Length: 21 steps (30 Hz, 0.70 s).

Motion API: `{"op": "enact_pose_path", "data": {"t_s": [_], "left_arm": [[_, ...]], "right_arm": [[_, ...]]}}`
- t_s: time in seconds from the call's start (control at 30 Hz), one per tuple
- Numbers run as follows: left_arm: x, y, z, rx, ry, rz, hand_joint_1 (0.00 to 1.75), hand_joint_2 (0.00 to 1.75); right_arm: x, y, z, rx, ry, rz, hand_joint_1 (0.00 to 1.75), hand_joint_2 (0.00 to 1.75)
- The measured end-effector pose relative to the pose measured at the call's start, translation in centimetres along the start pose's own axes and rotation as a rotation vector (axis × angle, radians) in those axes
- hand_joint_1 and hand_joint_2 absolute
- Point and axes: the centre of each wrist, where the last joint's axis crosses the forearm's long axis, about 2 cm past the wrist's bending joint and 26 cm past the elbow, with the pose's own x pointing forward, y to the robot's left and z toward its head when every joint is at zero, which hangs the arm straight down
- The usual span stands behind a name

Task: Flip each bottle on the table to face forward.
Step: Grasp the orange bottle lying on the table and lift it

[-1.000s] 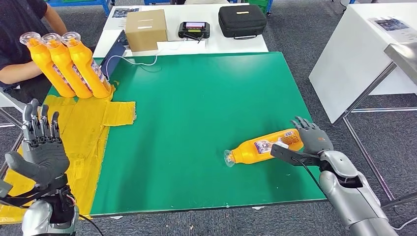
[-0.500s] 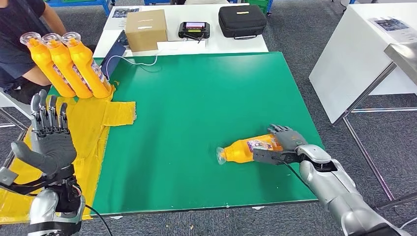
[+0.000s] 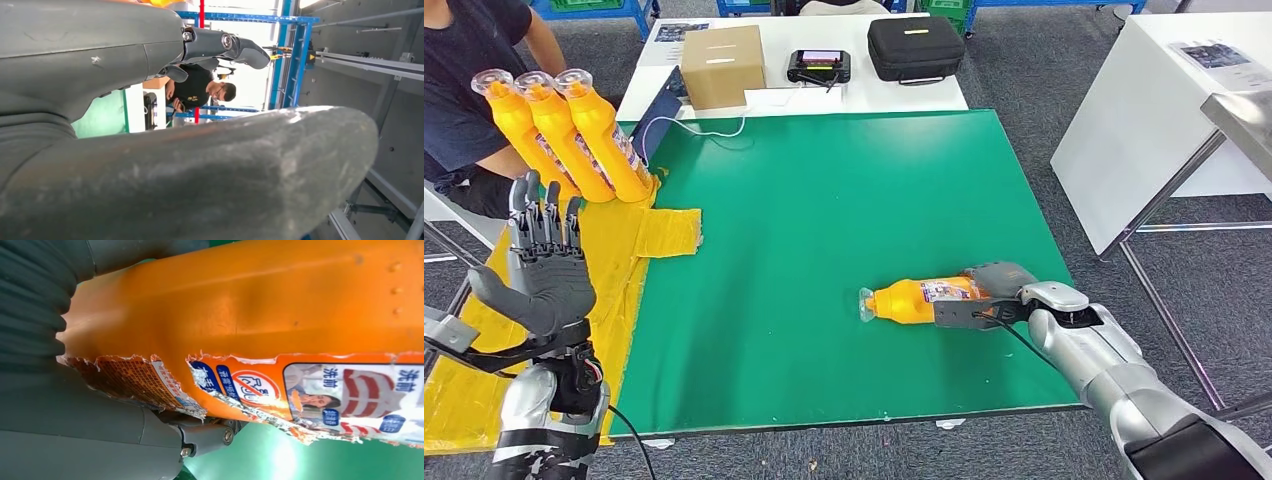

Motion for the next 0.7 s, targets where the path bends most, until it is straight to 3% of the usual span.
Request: {"op": "enact_pose_path", "data": {"t_s": [0.17, 0.3, 0.47, 0.7], "left_arm": [[0.2, 0.1, 0.7, 0.006, 0.049, -0.005, 0.00, 0.00], [0.6, -0.1, 1.8, 0.002, 0.098, 0.006, 0.00, 1.75], [0.6, -1.1, 2.5, -0.001, 0.185, 0.060, 0.00, 1.75], [0.2, -3.4, 2.6, -0.035, 0.218, 0.104, 0.00, 1.75]], "right_arm": [[2.1, 0.9, -0.3, -0.171, 0.014, -0.287, 1.75, 1.75], [4.9, 1.1, 0.4, -0.307, -0.062, -0.683, 1.75, 1.75], [8.0, -1.7, 2.3, -0.519, -0.233, -0.983, 1.75, 1.75], [11.1, -4.7, 3.6, -0.633, -0.366, -1.063, 1.75, 1.75]]}}
